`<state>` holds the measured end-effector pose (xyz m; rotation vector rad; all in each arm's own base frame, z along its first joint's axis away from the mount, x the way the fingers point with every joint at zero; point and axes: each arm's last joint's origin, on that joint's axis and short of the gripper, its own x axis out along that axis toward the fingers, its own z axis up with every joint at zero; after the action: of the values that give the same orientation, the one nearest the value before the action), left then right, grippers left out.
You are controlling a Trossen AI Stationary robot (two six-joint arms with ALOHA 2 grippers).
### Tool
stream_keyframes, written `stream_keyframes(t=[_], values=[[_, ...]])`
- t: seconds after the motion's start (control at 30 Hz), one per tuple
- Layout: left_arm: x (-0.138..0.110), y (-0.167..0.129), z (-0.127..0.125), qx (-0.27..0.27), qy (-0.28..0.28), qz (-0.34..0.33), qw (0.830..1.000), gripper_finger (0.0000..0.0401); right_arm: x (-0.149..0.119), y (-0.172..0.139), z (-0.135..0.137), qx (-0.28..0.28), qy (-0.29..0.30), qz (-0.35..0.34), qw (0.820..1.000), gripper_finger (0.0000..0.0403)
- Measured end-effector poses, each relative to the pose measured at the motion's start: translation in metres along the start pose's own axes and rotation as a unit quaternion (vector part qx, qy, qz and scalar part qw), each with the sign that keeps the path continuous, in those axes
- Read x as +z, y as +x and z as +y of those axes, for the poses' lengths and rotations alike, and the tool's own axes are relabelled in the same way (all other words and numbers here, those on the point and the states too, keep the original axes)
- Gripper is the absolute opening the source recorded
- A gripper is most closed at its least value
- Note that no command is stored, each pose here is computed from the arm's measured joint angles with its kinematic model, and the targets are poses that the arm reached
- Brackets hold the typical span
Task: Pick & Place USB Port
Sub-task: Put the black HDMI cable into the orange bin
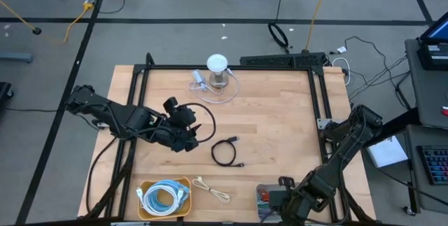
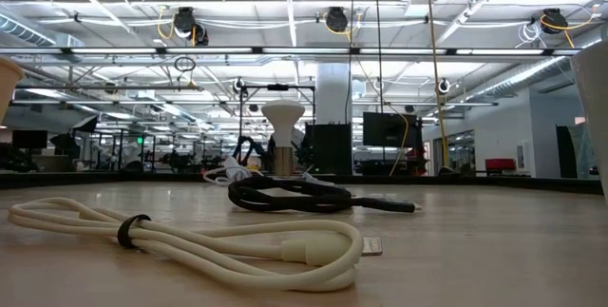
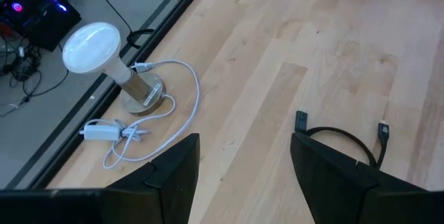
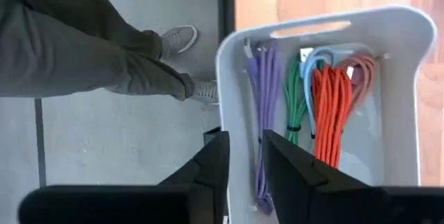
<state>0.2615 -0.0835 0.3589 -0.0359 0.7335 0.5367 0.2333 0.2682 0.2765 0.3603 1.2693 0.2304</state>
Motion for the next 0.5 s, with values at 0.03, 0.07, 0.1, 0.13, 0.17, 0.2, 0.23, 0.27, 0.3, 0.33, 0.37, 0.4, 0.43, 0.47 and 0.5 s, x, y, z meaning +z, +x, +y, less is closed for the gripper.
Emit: stream_keyframes(t=[0.03, 0.07, 0.1, 0.13, 0.17, 0.2, 0.23, 0.27, 0.3, 0.33, 0.37, 0.4, 0.43, 0.47, 0.5], values=[[0.000, 0.000, 0.000, -0.001, 0.000, 0.000, 1.000, 0.0230, -0.001, 0.001, -0.002, -0.007, 0.005, 0.001, 1.000, 0.0084], [-0.001, -0.001, -0.001, -0.001, 0.000, -0.001, 1.000, 0.0230, -0.001, 0.001, -0.004, -0.021, 0.011, 0.001, 1.000, 0.0086], [-0.001, -0.001, -0.001, -0.002, 0.001, -0.001, 1.000, 0.0230, -0.002, 0.001, -0.006, -0.036, 0.014, 0.001, 0.999, 0.0087], [-0.001, -0.002, -0.002, -0.003, 0.001, -0.001, 1.000, 0.0230, -0.002, 0.001, -0.009, -0.052, 0.015, -0.004, 0.999, 0.0088], [-0.001, -0.002, -0.002, -0.004, 0.002, -0.001, 1.000, 0.0230, 0.000, 0.000, -0.012, -0.068, 0.014, -0.011, 0.998, 0.0088], [-0.001, -0.002, -0.002, -0.004, 0.002, -0.002, 1.000, 0.0230, 0.003, 0.000, -0.016, -0.082, 0.010, -0.018, 0.996, 0.0088], [-0.001, -0.002, -0.002, -0.004, 0.002, -0.002, 1.000, 0.0230, 0.007, 0.000, -0.021, -0.099, 0.004, -0.029, 0.995, 0.0088], [-0.001, -0.002, -0.002, -0.004, 0.001, -0.002, 1.000, 0.0230, 0.013, -0.001, -0.027, -0.115, 0.001, -0.040, 0.993, 0.0088], [-0.001, -0.002, -0.002, -0.004, 0.001, -0.002, 1.000, 0.0230, 0.020, -0.002, -0.033, -0.130, -0.004, -0.054, 0.990, 0.0088], [-0.001, -0.002, -0.002, -0.004, 0.001, -0.002, 1.000, 0.0230, 0.028, -0.003, -0.039, -0.142, -0.012, -0.066, 0.988, 0.0088], [-0.001, -0.002, -0.002, -0.004, 0.001, -0.002, 1.000, 0.0230, 0.037, -0.004, -0.046, -0.152, -0.018, -0.077, 0.985, 0.0088], [-0.001, -0.002, -0.002, -0.004, 0.000, -0.002, 1.000, 0.0230, 0.045, -0.005, -0.053, -0.159, -0.028, -0.082, 0.984, 0.0088], [-0.001, -0.002, -0.002, -0.004, -0.001, -0.002, 1.000, 0.0230, 0.053, -0.006, -0.061, -0.165, -0.031, -0.084, 0.982, 0.0089], [-0.001, -0.002, -0.002, -0.004, -0.002, -0.002, 1.000, 0.0230, 0.061, -0.008, -0.071, -0.176, -0.027, -0.088, 0.980, 0.0089], [-0.001, -0.002, -0.002, -0.007, -0.004, 0.000, 1.000, 0.0230, 0.068, -0.010, -0.080, -0.188, -0.023, -0.090, 0.978, 0.0089]])
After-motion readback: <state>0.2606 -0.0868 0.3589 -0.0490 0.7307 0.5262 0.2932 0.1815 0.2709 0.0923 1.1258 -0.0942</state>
